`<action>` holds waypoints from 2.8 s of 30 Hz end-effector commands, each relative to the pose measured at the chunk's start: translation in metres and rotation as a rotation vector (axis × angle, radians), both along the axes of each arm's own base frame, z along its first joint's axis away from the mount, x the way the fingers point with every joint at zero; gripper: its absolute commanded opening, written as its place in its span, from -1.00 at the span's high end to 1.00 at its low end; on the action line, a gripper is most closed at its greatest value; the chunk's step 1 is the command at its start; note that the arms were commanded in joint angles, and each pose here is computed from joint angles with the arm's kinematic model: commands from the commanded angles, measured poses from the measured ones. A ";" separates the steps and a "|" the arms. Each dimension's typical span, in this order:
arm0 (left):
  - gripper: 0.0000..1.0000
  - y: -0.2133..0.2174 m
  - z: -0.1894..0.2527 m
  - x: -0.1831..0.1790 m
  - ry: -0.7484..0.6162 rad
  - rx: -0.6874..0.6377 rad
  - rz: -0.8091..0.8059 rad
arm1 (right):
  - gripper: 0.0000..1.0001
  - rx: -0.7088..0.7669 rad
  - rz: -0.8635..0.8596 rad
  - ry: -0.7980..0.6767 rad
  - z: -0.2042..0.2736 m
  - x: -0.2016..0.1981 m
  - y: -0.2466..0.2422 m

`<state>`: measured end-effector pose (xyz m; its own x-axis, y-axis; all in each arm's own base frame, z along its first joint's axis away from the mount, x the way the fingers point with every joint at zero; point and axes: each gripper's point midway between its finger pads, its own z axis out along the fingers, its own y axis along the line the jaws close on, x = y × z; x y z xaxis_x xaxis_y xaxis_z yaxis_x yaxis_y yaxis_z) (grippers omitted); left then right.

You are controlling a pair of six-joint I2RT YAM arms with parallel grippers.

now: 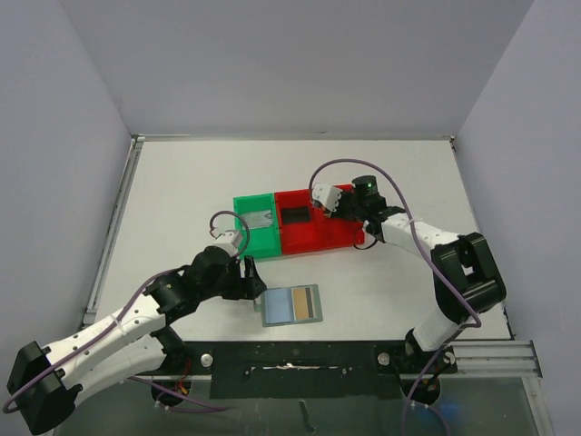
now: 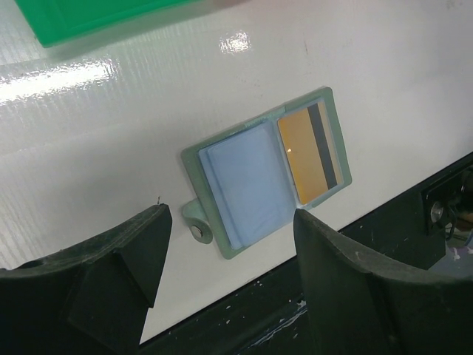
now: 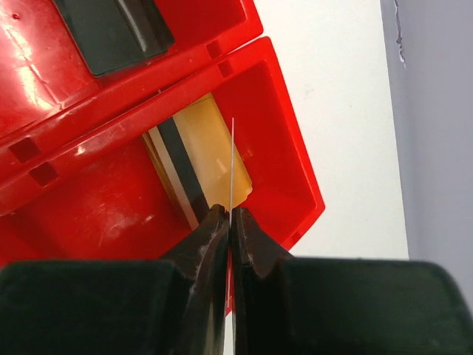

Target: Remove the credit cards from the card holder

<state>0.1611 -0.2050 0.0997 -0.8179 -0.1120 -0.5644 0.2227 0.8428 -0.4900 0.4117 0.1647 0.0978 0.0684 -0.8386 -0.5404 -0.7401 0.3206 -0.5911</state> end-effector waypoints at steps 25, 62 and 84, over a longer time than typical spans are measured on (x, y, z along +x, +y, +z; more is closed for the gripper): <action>-0.32 -0.002 0.035 0.014 -0.077 -0.072 0.043 | 0.09 -0.152 0.181 -0.011 -0.015 0.037 0.012; -0.30 -0.064 0.038 0.002 0.060 -0.438 -0.037 | -0.97 1.323 -0.730 0.477 0.093 -0.118 -0.001; -0.17 -0.093 0.004 0.002 0.118 -0.345 -0.013 | 0.23 1.023 -0.517 0.933 0.011 -0.213 0.058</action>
<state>0.1481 -0.2760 0.0755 -0.9095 -0.2337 -0.3437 0.1059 0.6693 -0.7354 0.2106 0.1997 0.1000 -0.8069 0.2049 -0.5541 -0.2778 0.6961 0.6620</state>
